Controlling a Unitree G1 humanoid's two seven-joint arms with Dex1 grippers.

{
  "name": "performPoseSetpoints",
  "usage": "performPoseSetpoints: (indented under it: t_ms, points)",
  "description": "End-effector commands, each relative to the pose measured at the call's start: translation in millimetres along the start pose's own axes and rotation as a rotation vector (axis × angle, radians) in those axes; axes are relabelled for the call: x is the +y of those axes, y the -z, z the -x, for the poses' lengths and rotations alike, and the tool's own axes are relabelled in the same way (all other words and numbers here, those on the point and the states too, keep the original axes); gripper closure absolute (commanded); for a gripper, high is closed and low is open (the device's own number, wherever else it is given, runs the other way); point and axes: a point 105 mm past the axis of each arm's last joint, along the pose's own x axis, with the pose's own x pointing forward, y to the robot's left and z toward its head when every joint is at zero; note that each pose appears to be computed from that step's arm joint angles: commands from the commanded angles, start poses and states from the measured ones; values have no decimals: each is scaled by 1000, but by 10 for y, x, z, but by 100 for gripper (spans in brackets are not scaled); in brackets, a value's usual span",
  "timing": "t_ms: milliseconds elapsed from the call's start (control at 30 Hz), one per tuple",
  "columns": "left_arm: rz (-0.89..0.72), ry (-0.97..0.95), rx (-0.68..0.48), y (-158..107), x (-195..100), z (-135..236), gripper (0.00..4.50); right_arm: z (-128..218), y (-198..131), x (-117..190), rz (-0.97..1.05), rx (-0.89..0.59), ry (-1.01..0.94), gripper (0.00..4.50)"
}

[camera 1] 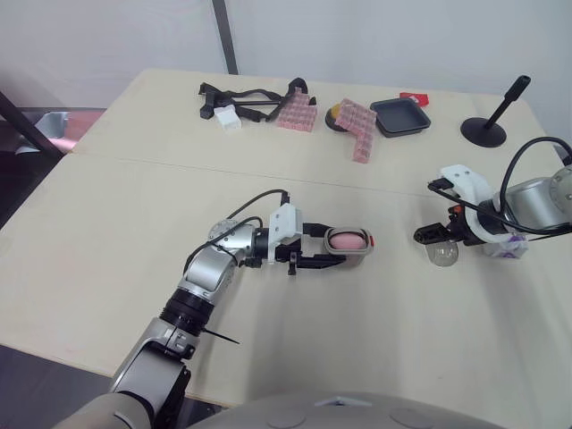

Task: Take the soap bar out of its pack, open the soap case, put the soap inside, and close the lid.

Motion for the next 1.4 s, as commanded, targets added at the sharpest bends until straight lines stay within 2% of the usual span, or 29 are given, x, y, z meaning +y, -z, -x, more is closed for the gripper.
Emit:
performPoseSetpoints:
  t_ms: [33,533,1033,1133,1300,1400]
  points:
    - [-37,3,-27,-109,21,-11,257,171,-64,-84,11,-45,45,2]
    - [-30,11,-32,-104,12,-33,257,103,198,-34,-19,-9,19,2]
    - [-32,11,-27,-102,2,-32,257,-34,213,16,-56,-5,24,2]
    - [-30,8,-25,-99,5,-30,257,-53,248,-1,-55,12,37,80]
    - [-27,6,-24,-94,-1,-29,257,-44,254,-19,-54,12,48,245]
    - [-26,6,-23,-93,1,-28,257,-37,247,-16,-42,12,52,256]
